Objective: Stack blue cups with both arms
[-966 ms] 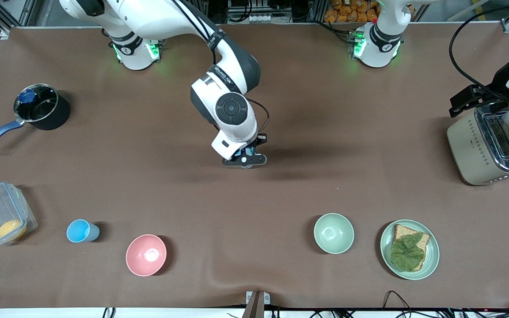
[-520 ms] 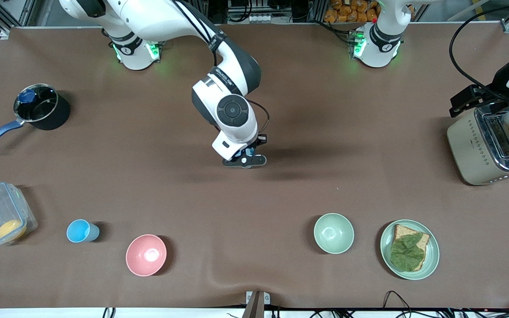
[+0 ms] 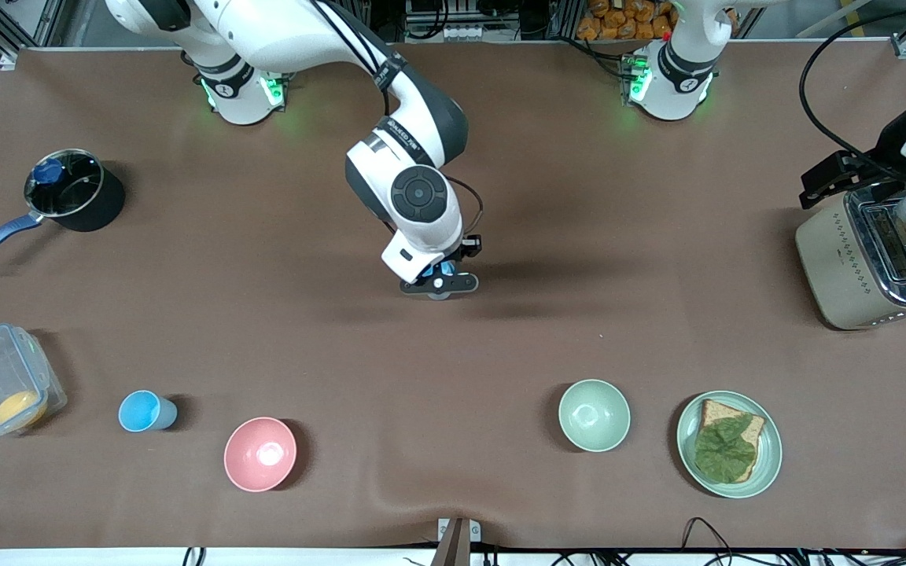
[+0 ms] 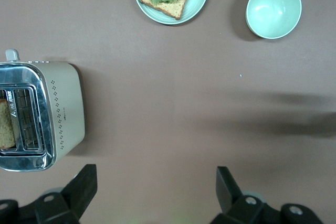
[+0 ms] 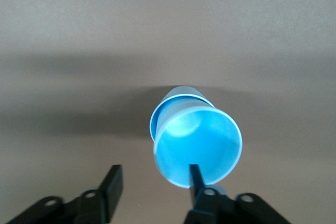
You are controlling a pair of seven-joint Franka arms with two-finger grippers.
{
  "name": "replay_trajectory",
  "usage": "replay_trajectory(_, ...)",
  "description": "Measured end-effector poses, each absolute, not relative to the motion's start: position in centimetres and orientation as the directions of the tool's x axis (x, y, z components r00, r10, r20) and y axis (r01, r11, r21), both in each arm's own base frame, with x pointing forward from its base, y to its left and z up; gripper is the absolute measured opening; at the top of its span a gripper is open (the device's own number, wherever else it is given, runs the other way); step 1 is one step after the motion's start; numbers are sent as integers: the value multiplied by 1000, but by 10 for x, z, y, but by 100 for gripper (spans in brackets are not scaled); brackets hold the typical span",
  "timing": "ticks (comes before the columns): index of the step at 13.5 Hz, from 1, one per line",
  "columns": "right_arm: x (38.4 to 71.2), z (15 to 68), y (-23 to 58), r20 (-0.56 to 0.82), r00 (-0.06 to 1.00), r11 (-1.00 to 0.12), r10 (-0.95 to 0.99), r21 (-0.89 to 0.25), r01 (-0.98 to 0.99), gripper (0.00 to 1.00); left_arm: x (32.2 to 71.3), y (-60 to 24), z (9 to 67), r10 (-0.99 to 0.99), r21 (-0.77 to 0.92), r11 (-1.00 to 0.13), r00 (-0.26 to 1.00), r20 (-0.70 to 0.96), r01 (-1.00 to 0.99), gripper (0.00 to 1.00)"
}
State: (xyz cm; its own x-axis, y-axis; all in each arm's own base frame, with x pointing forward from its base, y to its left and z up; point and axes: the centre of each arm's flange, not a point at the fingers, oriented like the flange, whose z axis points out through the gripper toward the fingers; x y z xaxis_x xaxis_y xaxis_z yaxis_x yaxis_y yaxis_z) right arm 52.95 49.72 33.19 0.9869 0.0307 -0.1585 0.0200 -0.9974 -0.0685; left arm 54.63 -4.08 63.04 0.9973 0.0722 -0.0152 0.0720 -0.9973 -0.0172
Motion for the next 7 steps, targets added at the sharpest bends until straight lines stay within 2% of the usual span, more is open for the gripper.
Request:
replay_trajectory(3,560,359,465,-136,990,-996,-28,-83,-39,99,547,-43,631,71,0,-997,997,-7,71,100)
replay_trajectory(7,606,411,360,-175,984,-996,39,-89,23,100,547,-44,631,70,9,-997,998,-7,70,100)
